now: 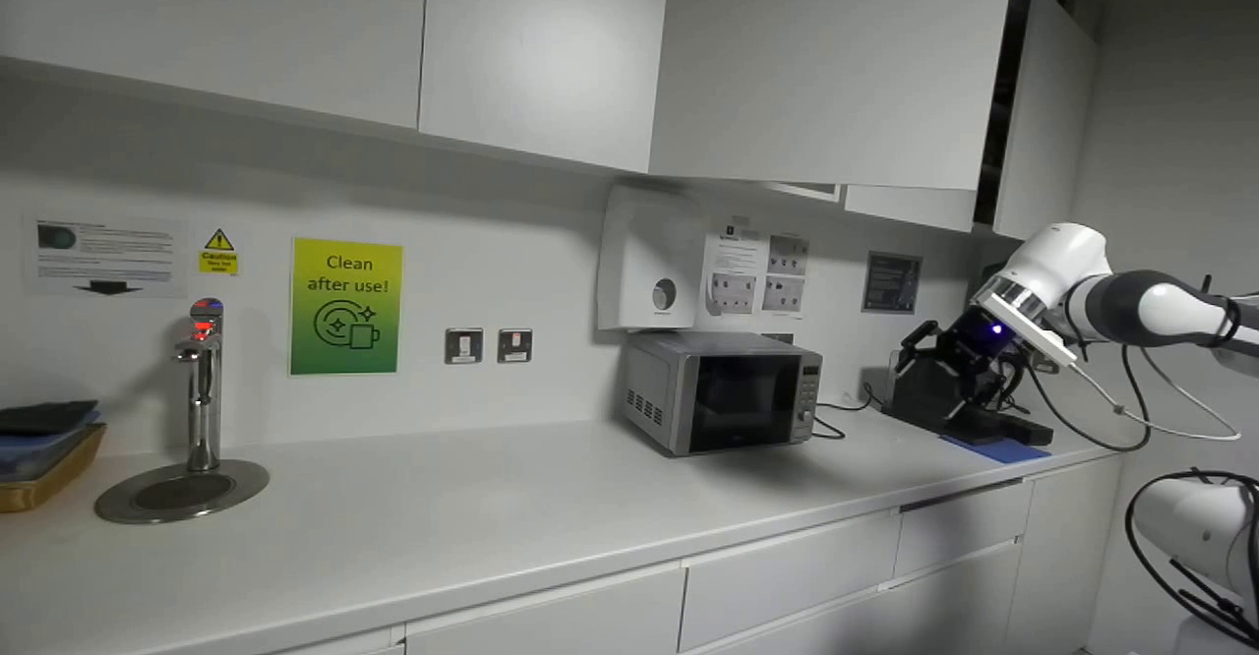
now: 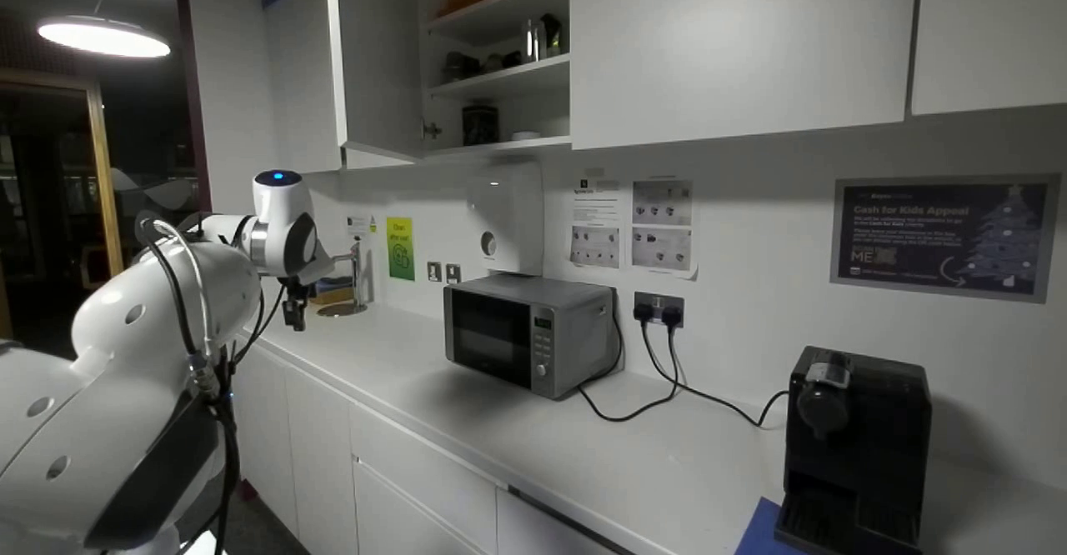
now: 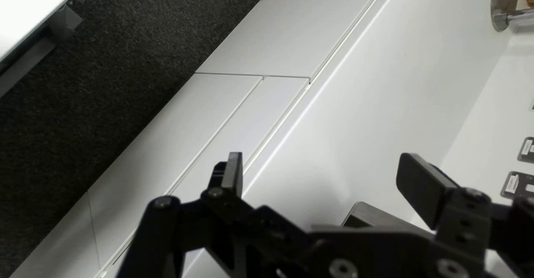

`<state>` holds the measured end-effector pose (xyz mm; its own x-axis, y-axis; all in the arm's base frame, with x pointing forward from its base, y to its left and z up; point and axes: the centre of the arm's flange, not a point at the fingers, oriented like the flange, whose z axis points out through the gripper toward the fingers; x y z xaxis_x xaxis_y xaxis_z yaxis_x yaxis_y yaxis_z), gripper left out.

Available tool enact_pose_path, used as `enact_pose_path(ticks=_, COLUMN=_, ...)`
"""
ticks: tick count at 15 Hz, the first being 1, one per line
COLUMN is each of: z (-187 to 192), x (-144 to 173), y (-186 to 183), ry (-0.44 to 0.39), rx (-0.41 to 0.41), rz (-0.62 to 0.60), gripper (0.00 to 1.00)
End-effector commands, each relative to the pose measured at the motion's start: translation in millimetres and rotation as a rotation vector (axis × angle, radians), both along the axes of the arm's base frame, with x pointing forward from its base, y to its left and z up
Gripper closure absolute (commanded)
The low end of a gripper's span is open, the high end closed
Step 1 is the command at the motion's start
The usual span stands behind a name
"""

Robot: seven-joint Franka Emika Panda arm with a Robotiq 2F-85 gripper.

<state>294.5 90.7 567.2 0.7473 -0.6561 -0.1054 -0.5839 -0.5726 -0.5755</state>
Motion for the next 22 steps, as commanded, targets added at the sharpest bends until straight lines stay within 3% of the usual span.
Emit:
enact_pose_path(ticks=1, z=0, x=-10, y=-12, ry=-0.011, rx=-0.026, rz=-0.028, gripper=0.00)
enact_pose_path(ticks=22, z=-1, x=12, y=-80, ry=-0.027, rx=-0.076, rz=-0.136, gripper=0.00)
